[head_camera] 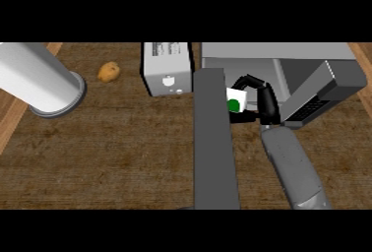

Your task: Pick up the milk, place it into the microwave and close the microwave

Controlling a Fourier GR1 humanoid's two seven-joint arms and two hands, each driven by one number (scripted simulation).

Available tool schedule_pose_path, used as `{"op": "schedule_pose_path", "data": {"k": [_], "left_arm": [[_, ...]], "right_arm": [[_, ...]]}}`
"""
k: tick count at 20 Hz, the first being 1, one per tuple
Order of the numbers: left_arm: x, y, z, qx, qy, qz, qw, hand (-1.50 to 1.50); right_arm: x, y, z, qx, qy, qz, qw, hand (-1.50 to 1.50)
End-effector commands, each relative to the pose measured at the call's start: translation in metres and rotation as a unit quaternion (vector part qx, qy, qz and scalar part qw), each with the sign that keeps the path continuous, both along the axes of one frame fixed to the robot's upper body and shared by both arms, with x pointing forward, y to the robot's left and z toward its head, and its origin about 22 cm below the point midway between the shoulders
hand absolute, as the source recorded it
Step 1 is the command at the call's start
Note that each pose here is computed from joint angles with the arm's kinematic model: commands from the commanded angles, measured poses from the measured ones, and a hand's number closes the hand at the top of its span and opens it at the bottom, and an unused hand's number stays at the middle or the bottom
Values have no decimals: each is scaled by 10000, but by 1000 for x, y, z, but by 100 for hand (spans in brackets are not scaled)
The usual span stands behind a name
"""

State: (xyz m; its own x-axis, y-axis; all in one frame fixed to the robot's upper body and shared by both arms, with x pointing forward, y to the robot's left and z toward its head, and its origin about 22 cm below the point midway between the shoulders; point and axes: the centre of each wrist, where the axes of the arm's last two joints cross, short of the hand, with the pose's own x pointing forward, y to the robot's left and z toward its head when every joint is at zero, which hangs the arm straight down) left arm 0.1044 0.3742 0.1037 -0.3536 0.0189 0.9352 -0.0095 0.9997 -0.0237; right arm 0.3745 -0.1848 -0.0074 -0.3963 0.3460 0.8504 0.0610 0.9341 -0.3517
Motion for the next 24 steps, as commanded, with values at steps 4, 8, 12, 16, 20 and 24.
{"op": "schedule_pose_path", "data": {"k": [4, 8, 12, 16, 20, 24], "left_arm": [[2, 16, -1, 50, 36, -98, 9999, -150], [4, 18, -3, 56, -97, -150, 9998, -150], [17, 14, -1, -23, -106, -275, 9996, -150], [21, 4, -9, 21, -33, -266, 9996, -150], [30, 4, -5, 20, -126, -397, 9991, -150], [37, -5, -10, -11, -41, -560, 9984, -150]], "right_arm": [[35, 0, 8, -691, 170, -551, 9959, 150], [47, 8, 16, -954, 124, -843, 9918, 150], [53, -8, 21, -941, 21, -1076, 9897, 150], [60, -21, 33, -1097, -165, -1651, 9800, 150], [68, -41, 51, -1615, -617, -1966, 9651, 150], [63, -52, 42, -1912, -693, -2012, 9582, 150]]}}
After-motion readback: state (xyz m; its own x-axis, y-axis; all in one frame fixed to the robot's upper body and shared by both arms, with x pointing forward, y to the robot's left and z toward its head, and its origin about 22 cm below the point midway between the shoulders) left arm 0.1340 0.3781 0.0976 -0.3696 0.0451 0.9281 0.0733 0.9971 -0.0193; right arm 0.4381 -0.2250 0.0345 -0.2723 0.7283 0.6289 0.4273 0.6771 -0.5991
